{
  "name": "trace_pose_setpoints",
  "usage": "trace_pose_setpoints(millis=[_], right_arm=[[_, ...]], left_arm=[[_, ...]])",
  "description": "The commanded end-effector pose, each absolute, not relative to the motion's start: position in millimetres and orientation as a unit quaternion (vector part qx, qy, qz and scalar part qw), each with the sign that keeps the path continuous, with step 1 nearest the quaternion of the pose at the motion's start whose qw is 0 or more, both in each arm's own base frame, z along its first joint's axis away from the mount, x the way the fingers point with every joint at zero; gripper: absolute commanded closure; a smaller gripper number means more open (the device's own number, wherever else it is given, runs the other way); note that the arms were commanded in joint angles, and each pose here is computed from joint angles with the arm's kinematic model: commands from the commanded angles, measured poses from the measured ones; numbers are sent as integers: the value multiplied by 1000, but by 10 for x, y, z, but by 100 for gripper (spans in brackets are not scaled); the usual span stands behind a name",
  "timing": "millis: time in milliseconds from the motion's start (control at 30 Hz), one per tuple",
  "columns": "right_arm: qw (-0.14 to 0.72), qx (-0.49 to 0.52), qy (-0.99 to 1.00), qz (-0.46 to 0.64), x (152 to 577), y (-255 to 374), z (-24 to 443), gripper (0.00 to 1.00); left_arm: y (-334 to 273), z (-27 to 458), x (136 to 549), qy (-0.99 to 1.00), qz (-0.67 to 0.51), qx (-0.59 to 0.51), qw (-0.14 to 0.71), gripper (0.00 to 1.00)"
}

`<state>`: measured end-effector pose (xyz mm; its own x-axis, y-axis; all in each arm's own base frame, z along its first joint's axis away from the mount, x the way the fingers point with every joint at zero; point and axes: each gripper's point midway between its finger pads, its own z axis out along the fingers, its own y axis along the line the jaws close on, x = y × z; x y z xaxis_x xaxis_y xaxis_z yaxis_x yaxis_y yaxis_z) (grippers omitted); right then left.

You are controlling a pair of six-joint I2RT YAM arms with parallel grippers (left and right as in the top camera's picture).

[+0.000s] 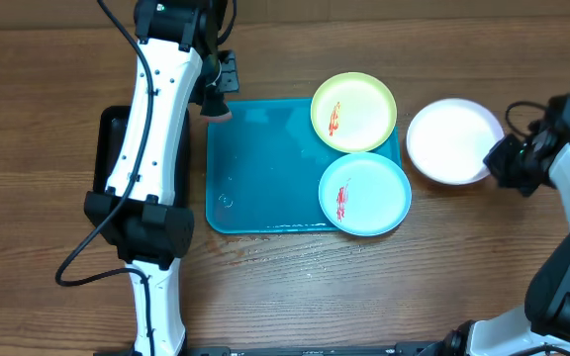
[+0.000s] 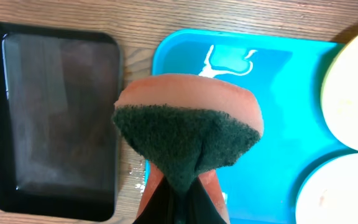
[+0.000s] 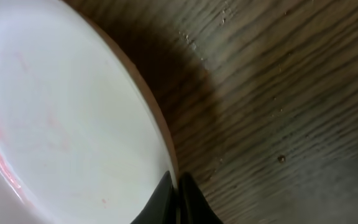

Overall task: Clean dirty plates on tray and stack at the side
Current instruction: 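Carry the white plate right and set it on the table, then grasp the light blue plate rim with the right gripper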

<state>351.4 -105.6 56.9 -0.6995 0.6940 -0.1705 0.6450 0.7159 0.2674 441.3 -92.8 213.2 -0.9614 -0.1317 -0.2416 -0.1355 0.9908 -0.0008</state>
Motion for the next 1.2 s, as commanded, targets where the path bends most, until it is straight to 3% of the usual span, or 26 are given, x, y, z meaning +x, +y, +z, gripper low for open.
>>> trace_pose_setpoints(millis=[0, 267, 367, 500, 800, 1167], right_arm=[[141, 356, 920, 79, 3444, -1071, 423, 96], [160, 357, 918, 58, 3446, -1148, 309, 94], [154, 357, 919, 61, 3424, -1132, 303, 65], [135, 349, 922, 104, 3428, -973, 401, 50], [87, 207, 944, 244, 3467, -202, 990, 50], [42, 75, 991, 106, 3223, 332, 552, 52]], left_arm=[[-1059, 2160, 4390, 991, -2, -51, 125, 96], [-1129, 2161, 4372, 991, -2, -43, 126, 96], [-1131, 2161, 4372, 991, -2, -43, 126, 96], [-1132, 2161, 4373, 991, -2, -43, 126, 96], [-1131, 2160, 4367, 991, -1, -43, 125, 96], [-1127, 2157, 4355, 992, -1, -42, 122, 96]])
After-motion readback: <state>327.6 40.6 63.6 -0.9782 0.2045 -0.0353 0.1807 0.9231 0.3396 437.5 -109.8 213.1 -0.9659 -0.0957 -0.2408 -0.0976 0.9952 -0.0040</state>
